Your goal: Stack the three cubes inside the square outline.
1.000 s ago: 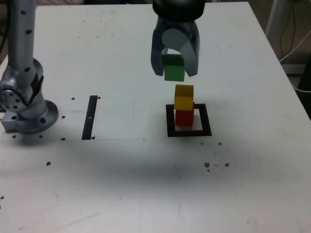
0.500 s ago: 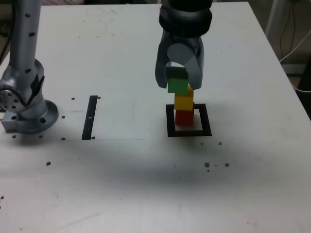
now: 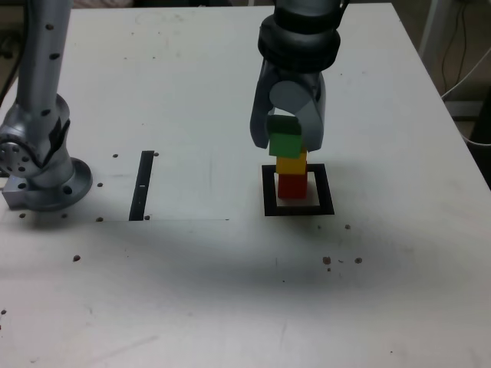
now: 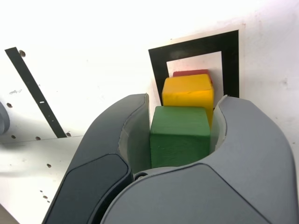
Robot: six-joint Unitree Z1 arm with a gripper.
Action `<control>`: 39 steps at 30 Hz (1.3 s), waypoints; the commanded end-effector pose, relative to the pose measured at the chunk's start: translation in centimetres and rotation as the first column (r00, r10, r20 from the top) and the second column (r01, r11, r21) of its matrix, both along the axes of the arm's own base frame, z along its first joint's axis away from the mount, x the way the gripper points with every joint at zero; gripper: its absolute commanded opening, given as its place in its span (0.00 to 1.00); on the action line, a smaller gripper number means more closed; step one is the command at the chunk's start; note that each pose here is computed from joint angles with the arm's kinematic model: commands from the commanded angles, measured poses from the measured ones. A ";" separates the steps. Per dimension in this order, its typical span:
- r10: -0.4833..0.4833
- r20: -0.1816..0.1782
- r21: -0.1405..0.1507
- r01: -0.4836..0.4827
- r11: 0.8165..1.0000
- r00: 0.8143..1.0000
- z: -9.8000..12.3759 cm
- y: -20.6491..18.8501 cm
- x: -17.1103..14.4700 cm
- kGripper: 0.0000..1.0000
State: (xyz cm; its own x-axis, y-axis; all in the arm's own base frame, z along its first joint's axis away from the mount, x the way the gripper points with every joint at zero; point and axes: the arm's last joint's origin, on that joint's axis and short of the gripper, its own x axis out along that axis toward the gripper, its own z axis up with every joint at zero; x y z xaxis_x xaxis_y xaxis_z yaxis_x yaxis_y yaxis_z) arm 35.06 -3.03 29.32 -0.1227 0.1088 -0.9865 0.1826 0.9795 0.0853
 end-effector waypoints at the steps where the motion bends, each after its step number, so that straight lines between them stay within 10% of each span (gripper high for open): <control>1: 0.005 0.004 0.004 -0.005 1.000 1.000 0.0 0.2 0.2 0.39; 13: 0.006 -0.003 0.011 -0.006 1.000 1.000 -0.1 0.5 0.0 0.98; 21: 0.001 -0.008 0.008 -0.001 1.000 1.000 0.3 0.5 -0.5 0.99; 39: -0.022 0.102 -0.031 0.026 0.999 0.995 5.5 0.2 -7.7 0.99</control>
State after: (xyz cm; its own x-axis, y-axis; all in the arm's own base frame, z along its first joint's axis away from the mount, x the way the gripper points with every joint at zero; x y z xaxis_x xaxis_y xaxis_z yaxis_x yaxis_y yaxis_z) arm 28.24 -2.85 34.45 -0.0241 0.0827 -0.9963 0.1949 0.9778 0.0764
